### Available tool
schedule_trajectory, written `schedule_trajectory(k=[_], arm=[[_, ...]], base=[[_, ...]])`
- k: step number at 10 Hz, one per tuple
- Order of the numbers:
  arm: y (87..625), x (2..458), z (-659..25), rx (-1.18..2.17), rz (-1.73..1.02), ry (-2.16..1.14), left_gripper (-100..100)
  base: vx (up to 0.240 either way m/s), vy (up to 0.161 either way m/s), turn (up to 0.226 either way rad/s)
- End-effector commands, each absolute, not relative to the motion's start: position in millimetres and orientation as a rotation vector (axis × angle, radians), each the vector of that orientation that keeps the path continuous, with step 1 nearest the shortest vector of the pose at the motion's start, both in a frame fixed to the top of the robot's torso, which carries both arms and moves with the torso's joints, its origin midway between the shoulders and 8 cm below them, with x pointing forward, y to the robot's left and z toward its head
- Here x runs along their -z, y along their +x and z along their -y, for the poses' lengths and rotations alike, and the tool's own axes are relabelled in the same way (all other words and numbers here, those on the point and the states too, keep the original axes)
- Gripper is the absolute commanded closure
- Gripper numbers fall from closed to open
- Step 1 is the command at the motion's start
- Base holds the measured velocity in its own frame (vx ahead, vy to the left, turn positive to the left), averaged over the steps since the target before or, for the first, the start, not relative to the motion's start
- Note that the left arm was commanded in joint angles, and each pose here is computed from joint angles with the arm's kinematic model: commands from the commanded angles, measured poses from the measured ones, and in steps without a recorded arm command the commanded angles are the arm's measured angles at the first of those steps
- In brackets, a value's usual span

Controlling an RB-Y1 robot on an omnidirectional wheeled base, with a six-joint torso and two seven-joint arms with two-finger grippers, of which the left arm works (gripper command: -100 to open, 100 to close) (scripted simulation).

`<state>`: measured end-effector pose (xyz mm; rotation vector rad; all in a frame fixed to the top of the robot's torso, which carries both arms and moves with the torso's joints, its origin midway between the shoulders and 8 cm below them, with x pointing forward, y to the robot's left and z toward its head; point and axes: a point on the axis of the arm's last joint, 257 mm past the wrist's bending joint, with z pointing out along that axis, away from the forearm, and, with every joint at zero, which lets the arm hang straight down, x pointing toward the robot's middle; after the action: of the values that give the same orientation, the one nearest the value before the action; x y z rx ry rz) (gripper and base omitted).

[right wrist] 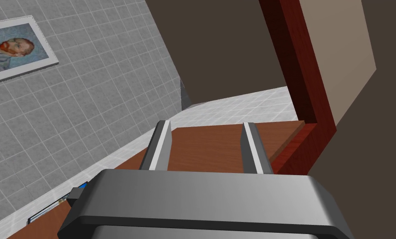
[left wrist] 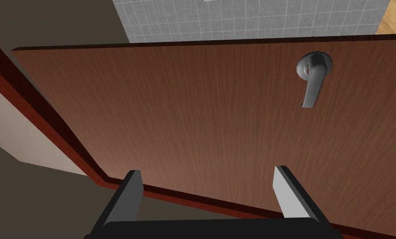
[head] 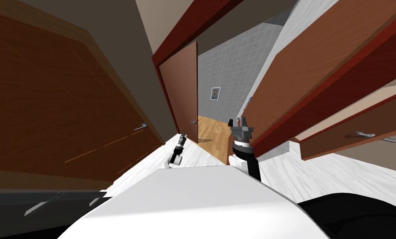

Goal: Push the door open

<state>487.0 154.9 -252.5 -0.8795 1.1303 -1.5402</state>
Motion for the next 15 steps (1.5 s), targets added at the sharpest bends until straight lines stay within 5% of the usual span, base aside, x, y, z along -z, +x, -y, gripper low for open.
schedule_trajectory(k=[1,15], arm=[[488,260,-152,1.542,-1.149,-0.887,-100],[490,326,-128,1.536,-1.307,-0.946,-100]], base=[[0.075,0.069,-0.077],[0.080,0.071,-0.076]])
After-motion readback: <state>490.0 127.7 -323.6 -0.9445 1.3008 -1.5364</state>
